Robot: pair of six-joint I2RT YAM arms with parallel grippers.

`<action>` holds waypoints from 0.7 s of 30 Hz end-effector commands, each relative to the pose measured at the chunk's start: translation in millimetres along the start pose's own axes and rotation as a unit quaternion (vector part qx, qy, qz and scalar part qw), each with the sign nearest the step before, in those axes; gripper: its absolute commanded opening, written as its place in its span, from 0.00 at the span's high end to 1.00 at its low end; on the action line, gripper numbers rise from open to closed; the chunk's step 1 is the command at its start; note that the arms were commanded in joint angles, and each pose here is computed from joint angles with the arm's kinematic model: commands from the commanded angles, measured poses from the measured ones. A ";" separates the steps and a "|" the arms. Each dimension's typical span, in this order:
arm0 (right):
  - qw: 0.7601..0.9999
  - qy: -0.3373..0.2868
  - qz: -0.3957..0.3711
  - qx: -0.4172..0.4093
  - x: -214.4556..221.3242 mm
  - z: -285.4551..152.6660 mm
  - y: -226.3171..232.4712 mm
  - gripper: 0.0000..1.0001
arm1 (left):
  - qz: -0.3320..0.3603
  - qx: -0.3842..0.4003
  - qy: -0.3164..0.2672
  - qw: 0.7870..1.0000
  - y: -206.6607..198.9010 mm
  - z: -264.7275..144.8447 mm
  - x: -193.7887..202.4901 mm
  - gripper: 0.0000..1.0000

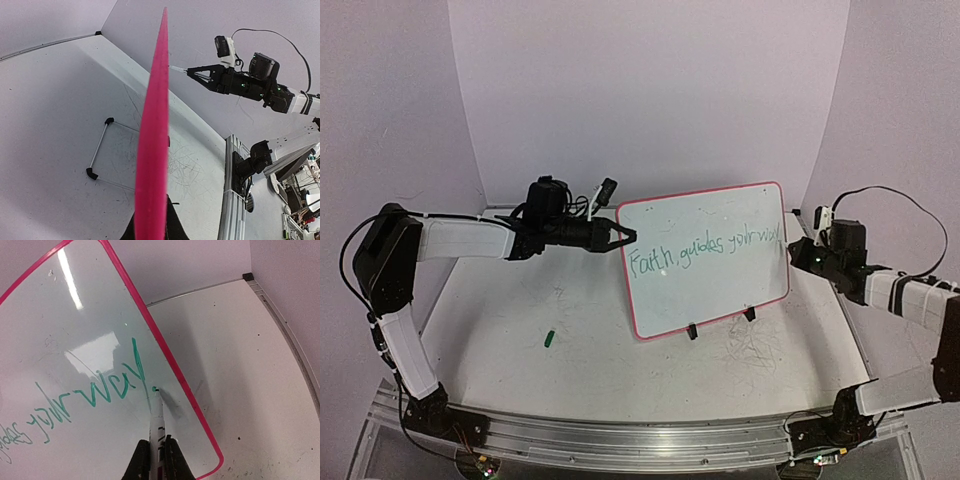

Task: Write a sentence on the whiteboard
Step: Write a sentence on the whiteboard, then place the whiteboard at the center of the board.

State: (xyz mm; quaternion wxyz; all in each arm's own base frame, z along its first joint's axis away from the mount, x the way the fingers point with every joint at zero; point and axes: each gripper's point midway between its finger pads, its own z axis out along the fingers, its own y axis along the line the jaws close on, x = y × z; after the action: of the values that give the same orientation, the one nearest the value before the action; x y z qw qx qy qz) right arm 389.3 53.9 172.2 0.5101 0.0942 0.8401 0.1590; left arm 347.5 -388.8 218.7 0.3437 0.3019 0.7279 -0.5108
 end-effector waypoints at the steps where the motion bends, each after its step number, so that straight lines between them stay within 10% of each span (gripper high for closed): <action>1: 0.998 -0.058 0.017 -0.002 -48.3 -42.5 14.9 1.00 | 0.001 -0.085 0.007 0.996 27.9 -11.8 4.6 0.89; 12: 0.997 -0.058 -0.054 -0.023 -72.7 -76.1 36.4 1.00 | 0.056 -0.098 -0.073 0.991 -28.5 -61.6 -63.1 0.25; 21: 0.989 -0.072 -0.077 -0.104 -90.4 -97.7 74.9 1.00 | -0.116 -0.276 -0.044 0.953 -7.3 -142.5 7.0 0.16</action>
State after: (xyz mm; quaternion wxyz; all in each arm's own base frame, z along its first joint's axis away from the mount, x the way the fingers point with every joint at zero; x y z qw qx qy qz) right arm 349.7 57.9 276.2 0.5594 0.0362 0.8123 0.1610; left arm 320.8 -300.6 323.6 0.4640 0.2068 0.7569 -0.4111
